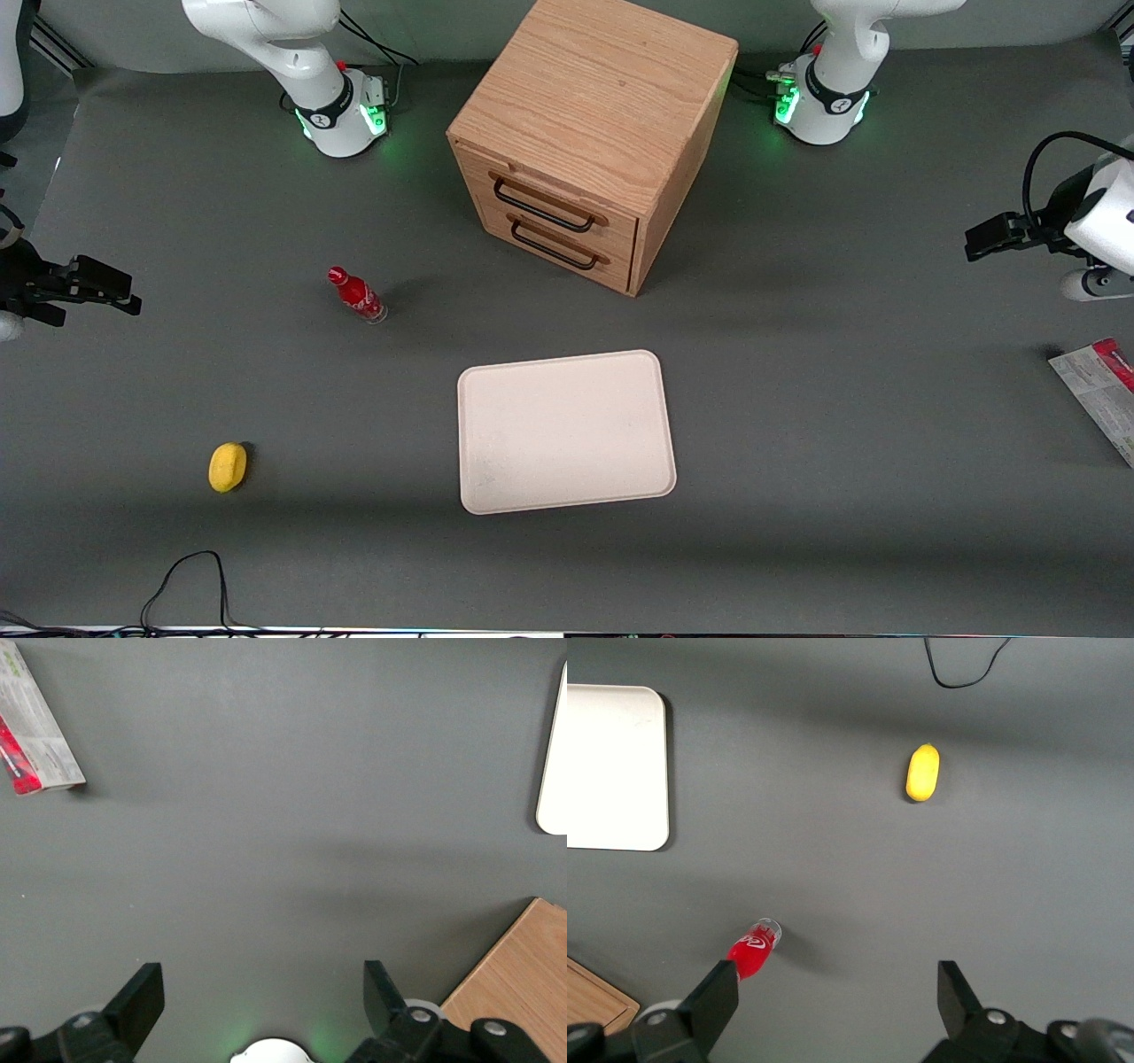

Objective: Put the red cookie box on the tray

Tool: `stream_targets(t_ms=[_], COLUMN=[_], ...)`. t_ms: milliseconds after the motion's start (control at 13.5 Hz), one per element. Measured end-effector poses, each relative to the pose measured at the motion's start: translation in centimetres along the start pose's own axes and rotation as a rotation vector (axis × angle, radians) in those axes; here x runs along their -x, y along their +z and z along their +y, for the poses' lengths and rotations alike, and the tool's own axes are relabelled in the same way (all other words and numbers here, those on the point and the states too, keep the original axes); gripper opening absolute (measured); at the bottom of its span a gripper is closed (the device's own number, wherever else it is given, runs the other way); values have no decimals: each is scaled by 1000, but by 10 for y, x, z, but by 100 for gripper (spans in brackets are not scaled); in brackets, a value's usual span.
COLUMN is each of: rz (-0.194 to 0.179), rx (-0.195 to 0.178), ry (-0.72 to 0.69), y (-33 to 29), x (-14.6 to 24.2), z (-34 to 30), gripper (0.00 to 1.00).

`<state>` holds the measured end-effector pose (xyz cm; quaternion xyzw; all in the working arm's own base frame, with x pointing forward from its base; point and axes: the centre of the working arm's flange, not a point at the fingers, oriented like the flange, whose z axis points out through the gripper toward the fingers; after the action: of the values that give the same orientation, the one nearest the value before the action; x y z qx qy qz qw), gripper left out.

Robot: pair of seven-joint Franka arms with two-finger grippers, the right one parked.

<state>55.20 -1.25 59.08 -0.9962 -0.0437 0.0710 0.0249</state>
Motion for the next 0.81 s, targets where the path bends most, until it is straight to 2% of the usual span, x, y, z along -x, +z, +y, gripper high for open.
stream_targets(t_ms=[815], rz=[-45], rx=[7], ry=[-43], y=[9], x=[-7], z=[-27], gripper=[100])
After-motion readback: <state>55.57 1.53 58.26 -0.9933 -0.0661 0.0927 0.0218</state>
